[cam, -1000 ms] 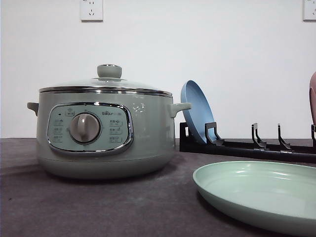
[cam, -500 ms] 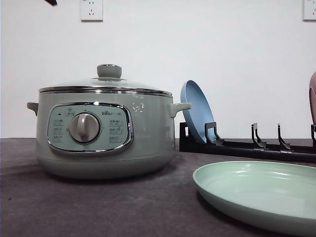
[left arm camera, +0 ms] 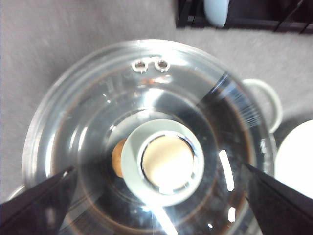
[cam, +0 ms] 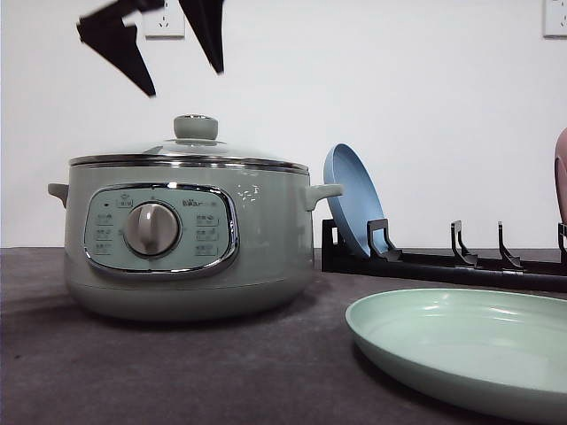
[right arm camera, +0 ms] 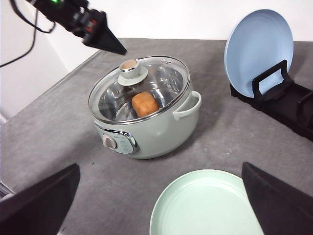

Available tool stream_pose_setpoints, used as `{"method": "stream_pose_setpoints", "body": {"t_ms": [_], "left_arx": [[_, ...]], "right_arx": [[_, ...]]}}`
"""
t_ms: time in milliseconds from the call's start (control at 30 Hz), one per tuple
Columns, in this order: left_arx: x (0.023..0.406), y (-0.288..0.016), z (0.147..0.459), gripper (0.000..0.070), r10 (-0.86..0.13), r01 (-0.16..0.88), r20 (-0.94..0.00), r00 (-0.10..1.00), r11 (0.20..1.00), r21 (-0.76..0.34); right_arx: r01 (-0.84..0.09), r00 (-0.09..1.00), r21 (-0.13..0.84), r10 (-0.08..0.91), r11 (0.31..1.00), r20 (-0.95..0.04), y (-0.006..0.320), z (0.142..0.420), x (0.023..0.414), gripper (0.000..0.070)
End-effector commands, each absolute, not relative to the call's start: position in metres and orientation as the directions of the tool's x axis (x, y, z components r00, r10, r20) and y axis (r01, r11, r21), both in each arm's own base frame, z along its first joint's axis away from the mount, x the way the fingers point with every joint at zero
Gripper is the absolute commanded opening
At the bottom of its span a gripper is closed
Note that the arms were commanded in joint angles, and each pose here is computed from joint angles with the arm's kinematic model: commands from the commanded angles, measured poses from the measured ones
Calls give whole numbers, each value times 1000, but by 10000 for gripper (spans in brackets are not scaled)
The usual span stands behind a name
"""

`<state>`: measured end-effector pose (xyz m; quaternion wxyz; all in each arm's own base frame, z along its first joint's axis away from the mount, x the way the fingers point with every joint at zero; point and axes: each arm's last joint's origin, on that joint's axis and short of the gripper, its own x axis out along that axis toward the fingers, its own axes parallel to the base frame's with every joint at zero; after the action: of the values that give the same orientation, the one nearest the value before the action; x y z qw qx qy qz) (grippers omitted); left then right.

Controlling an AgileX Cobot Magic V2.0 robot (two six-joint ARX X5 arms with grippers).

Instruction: Transfer potato from steamer to green plate

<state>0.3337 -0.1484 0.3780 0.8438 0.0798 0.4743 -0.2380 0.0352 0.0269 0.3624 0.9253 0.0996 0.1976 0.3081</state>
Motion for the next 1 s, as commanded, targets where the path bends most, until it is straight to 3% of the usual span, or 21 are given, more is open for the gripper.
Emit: {"method": "stream_pose_setpoints", "body": {"t_ms": [0, 267, 400, 767, 967], "left_arx": [[341, -155, 375, 700, -329, 484, -835, 441, 871, -87], [354, -165, 355, 700, -318, 494, -858, 403, 865, -89], [353, -170, 353, 636, -321, 509, -860, 397, 856, -85], [354, -175, 347, 625, -300, 512, -874, 383, 856, -69], [353, -177, 347, 484, -276, 509, -881, 385, 860, -47]], "right_arx": [[-535, 734, 315, 616, 784, -287, 27, 366, 35, 700], [-534, 734, 316, 616, 784, -287, 27, 366, 35, 700], [-534, 734, 318, 616, 784, -287, 27, 366, 35, 700], [-533, 734, 320, 616, 783, -287, 27, 366, 35, 700], [-533, 734, 320, 616, 784, -287, 27, 366, 35, 700]]}}
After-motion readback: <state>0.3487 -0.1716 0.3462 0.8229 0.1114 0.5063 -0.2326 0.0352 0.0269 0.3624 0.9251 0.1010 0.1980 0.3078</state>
